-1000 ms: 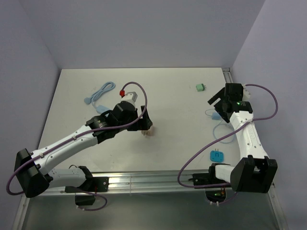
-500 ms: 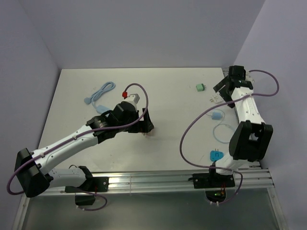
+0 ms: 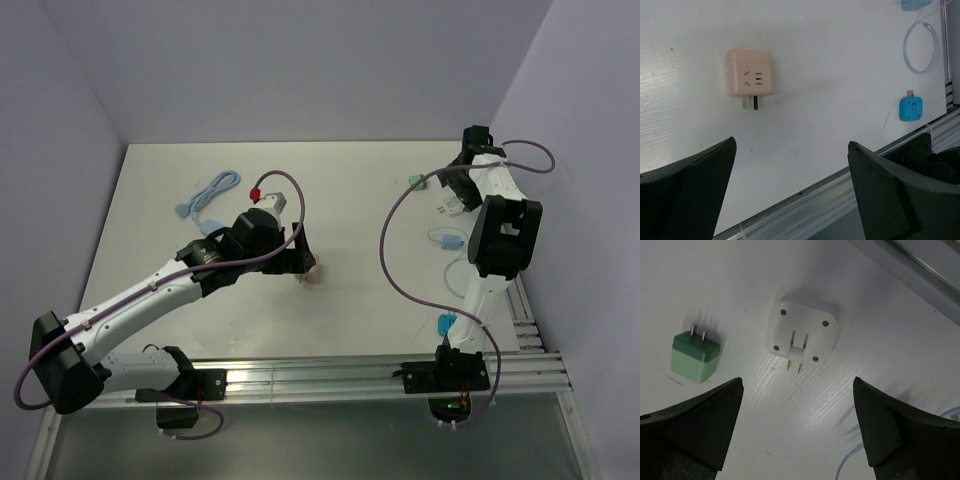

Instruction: Insert the plug

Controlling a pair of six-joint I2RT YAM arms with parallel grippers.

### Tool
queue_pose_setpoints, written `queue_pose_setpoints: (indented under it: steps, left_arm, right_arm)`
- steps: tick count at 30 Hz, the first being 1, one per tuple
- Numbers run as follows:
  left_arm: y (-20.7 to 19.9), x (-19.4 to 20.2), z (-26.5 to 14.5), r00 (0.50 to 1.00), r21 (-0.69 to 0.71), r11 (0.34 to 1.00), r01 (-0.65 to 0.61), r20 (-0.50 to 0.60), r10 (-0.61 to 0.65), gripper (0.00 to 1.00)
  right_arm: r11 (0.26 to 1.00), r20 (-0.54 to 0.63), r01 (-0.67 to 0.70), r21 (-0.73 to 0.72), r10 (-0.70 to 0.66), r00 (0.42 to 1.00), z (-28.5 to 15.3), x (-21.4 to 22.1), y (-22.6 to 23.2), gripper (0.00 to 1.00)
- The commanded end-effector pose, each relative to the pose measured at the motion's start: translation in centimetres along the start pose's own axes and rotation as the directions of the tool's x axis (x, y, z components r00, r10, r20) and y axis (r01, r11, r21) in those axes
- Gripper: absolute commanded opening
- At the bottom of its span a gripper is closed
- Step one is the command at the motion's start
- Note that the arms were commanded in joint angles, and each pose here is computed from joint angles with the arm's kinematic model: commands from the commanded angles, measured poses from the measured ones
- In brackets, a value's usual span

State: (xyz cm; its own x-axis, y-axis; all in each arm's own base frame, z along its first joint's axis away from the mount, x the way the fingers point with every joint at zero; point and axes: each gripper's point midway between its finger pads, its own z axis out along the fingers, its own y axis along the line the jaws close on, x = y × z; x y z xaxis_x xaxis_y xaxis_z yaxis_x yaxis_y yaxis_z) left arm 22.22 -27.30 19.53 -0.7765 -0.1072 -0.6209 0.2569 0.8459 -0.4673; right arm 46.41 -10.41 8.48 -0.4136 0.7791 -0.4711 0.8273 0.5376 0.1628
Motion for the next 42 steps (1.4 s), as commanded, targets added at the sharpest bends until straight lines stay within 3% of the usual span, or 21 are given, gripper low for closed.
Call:
queue_pose_setpoints:
  steps: [1,19,30,32,36,42]
  left_arm:
    - [0.1,-1.8,-1.1,0.999,0.007,1.000,-0.007,0.052,0.006,0.98]
    - [1.1,-2.4,-0.5,0.999,-0.019,1.000,-0.002,0.051,0.003,0.98]
    - [1.1,-2.6,-0.4,0.999,-0.021,1.000,-0.013,0.050,0.014,0.99]
    - [1.1,-2.6,-0.4,0.999,-0.024,1.000,-0.013,0.052,0.015,0.99]
    - [1.1,-2.6,-0.4,0.999,-0.021,1.000,-0.015,0.050,0.016,0.99]
    - [1.3,-2.4,-0.2,0.999,-0.029,0.999,-0.022,0.043,0.023,0.99]
  right_arm:
    - [0.999,0.056,-0.040,-0.005,0.040,0.998,-0.4,-2.6,1.1,0.97]
    - [0.993,-0.022,-0.051,0.110,0.053,0.998,4.8,0.2,-0.4,0.97]
    - [0.989,-0.027,-0.073,0.129,0.077,0.997,5.3,-0.8,0.7,0.95]
    - [0.989,-0.029,-0.074,0.132,0.078,0.997,5.5,-0.8,0.8,0.91]
    - [0.987,-0.054,-0.056,0.150,0.065,0.996,6.0,-0.2,0.4,0.73]
    - [0.989,-0.088,-0.026,0.142,0.039,0.995,6.6,1.3,0.4,0.72]
